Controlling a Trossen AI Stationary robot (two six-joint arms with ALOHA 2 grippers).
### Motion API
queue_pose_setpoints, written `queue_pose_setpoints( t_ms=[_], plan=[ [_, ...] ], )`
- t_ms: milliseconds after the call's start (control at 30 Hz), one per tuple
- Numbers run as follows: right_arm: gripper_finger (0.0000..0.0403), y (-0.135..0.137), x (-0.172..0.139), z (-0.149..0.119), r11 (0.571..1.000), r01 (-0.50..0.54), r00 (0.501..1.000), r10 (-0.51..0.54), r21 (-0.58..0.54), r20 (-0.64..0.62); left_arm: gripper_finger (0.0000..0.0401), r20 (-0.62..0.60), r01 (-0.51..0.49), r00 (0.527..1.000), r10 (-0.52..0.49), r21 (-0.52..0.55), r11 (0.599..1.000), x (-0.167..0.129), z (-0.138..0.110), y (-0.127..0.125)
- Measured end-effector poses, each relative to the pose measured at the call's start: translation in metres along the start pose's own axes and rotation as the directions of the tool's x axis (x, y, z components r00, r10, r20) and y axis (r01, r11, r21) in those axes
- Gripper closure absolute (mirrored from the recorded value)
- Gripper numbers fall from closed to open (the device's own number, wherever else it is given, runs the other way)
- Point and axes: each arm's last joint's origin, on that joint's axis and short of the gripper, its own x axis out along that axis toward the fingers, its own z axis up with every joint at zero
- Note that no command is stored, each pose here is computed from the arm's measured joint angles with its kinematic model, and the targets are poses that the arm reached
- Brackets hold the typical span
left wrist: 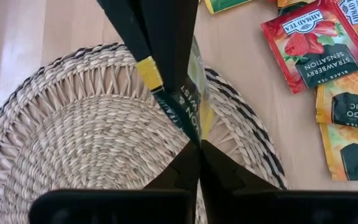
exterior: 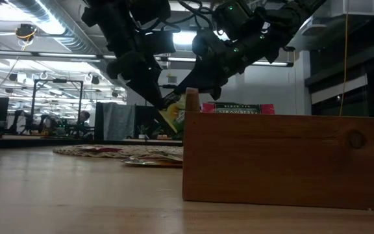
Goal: Pick & Place Tea
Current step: Put the yellow tea bag into the middle section of the wooden organizer
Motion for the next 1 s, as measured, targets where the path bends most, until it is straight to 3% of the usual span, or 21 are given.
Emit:
queue_pose_setpoints(
  t_ms=[267, 467, 633, 800, 1000],
  plan=[
    [0.0398, 0.006, 0.0, -0.003, 1.0, -0.007, 0.999, 0.008, 0.022, -0.032, 0.0376, -0.015, 0.006, 1.0, -0.007, -0.042, 0.999, 0.0, -0.002, -0.001],
    [0.0399, 0.021, -0.019, 0.0, 0.999, -0.019, 0.996, 0.023, 0.043, -0.092, 0.0367, -0.076, 0.011, 0.997, -0.015, -0.053, 0.999, -0.001, -0.007, -0.006],
    [0.04, 0.052, -0.05, 0.011, 0.995, -0.068, 0.992, 0.076, 0.079, -0.097, 0.0367, -0.085, 0.016, 0.996, -0.019, -0.041, 0.999, -0.002, -0.007, -0.01],
    [0.04, 0.093, -0.08, 0.005, 0.987, -0.004, 0.99, 0.026, 0.159, -0.14, 0.0368, -0.09, -0.024, 0.996, 0.021, -0.027, 0.999, -0.003, -0.007, -0.012],
    [0.04, 0.151, -0.1, -0.011, 0.968, 0.042, 0.996, -0.02, 0.246, -0.091, 0.0366, -0.013, -0.043, 0.999, 0.043, -0.011, 0.999, -0.002, -0.001, -0.017]
  ],
)
